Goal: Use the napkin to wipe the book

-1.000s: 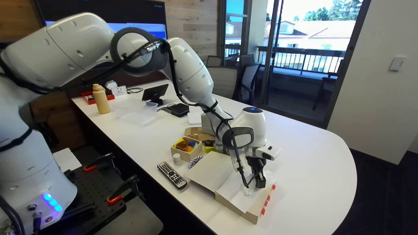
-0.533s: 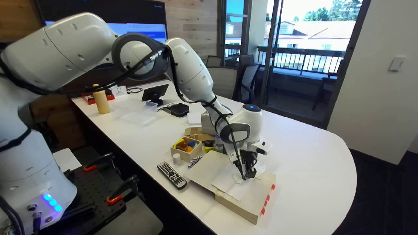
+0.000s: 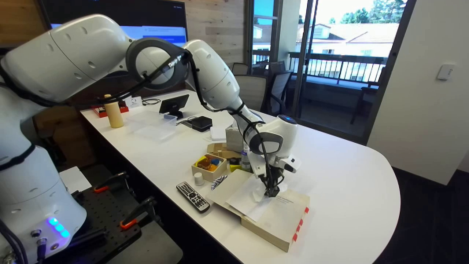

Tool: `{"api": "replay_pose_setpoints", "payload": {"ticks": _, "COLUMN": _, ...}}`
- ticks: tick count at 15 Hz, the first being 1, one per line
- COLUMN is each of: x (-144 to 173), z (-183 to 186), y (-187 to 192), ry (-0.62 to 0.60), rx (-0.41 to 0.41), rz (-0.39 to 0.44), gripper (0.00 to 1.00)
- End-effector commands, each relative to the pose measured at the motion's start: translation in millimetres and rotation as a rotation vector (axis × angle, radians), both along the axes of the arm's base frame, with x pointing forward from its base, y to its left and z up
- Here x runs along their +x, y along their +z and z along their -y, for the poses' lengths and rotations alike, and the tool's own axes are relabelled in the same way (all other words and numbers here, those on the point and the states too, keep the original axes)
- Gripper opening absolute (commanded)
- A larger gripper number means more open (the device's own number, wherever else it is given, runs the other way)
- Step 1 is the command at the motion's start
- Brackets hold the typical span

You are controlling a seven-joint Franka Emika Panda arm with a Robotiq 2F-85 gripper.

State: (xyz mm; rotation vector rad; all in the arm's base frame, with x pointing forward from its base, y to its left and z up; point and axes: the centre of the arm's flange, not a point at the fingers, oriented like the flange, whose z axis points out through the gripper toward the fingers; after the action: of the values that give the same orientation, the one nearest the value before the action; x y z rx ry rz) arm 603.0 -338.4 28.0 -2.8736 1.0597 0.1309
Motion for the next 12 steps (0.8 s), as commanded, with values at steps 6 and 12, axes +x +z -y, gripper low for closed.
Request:
{"api": "replay_pose_setpoints", "payload": {"ticks": 6, "x": -11.1, "z": 25.9, "y": 15.4, "ry": -0.159, "rx": -0.246, "rz": -0.07, "gripper": 0.03}}
{"api": "replay_pose_setpoints", "payload": {"ticks": 12, "x": -25.1, "z": 45.7, "y": 4.3, "ry": -0.244, "rx": -0.332, "rz": -0.13, "gripper": 0.03}}
